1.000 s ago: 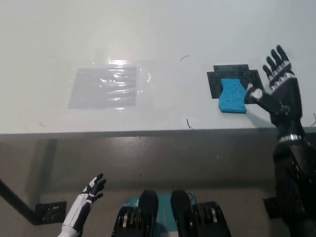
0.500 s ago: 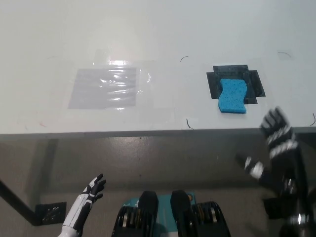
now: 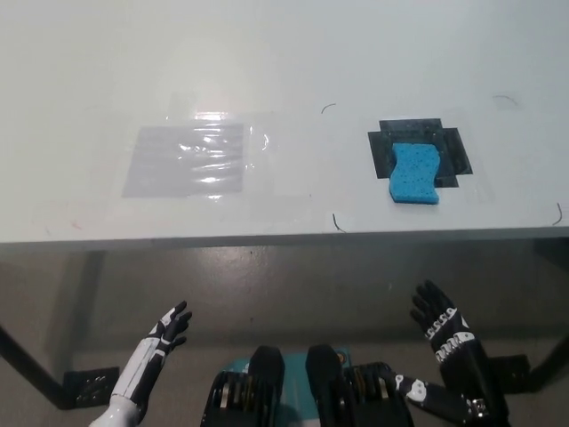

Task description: A soft sponge is kept on the balc marked spot on the table infront of the robot and it uses its right hand fist to press down on it and drrags it across the table in a back and forth manner twice to clean it

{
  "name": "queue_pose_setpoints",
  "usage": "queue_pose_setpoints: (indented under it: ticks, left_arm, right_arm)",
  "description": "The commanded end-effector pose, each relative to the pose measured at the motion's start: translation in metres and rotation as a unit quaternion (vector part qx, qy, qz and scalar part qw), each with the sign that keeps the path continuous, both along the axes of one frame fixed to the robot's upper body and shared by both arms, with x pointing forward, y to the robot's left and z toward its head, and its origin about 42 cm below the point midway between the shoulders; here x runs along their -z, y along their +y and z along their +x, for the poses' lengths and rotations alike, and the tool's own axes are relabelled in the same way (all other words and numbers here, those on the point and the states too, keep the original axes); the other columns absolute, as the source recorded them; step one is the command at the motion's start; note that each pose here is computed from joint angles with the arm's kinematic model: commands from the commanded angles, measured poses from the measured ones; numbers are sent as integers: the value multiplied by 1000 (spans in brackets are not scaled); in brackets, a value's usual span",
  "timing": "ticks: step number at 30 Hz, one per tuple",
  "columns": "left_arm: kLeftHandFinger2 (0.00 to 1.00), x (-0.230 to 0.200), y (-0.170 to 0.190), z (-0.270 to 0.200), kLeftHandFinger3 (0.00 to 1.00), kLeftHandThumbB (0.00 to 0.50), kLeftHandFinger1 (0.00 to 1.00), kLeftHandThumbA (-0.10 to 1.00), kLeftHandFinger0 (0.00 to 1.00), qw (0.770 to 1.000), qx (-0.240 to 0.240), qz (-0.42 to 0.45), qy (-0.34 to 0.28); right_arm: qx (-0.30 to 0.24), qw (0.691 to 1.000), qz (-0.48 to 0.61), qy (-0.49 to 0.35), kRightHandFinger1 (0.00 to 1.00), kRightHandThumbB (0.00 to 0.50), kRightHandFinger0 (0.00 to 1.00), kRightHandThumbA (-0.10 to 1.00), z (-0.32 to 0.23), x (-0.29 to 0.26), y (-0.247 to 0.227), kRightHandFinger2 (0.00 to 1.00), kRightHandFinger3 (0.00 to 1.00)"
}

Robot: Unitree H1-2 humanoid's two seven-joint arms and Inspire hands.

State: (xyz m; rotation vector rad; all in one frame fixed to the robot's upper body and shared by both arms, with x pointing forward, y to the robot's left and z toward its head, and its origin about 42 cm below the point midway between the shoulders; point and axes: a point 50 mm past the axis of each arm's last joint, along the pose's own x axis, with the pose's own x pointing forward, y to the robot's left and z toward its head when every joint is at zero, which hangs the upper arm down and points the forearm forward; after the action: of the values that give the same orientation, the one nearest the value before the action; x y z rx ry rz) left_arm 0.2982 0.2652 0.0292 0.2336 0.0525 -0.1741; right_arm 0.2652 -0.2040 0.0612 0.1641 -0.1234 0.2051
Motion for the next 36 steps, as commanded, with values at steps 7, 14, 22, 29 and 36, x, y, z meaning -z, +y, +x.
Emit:
queue_pose_setpoints:
  ticks: [7,14,22,29,36]
  left_arm:
    - [1000,-17,3,14,1000,465,1000,1000,1000,999,11,1,-38]
    - [1000,-18,2,15,1000,472,1000,1000,1000,999,16,7,-38]
    - [1000,-20,2,17,1000,471,1000,1000,1000,999,13,7,-41]
    - [1000,-19,2,13,1000,481,1000,1000,1000,999,11,7,-40]
    - [1000,-21,2,14,1000,490,1000,1000,1000,999,10,9,-41]
  right_arm:
    - [-5,1000,5,-26,1000,307,1000,1000,18,-6,-11,1000,1000]
    - [3,1000,-3,-27,1000,262,1000,1000,17,-5,-13,1000,1000]
    - [4,999,-15,-34,1000,241,1000,1000,20,-9,-14,1000,1000]
    - [-2,999,-17,-31,1000,209,1000,1000,21,-10,-14,1000,1000]
    - [-6,999,-22,-31,1000,172,1000,1000,22,-12,-13,1000,1000]
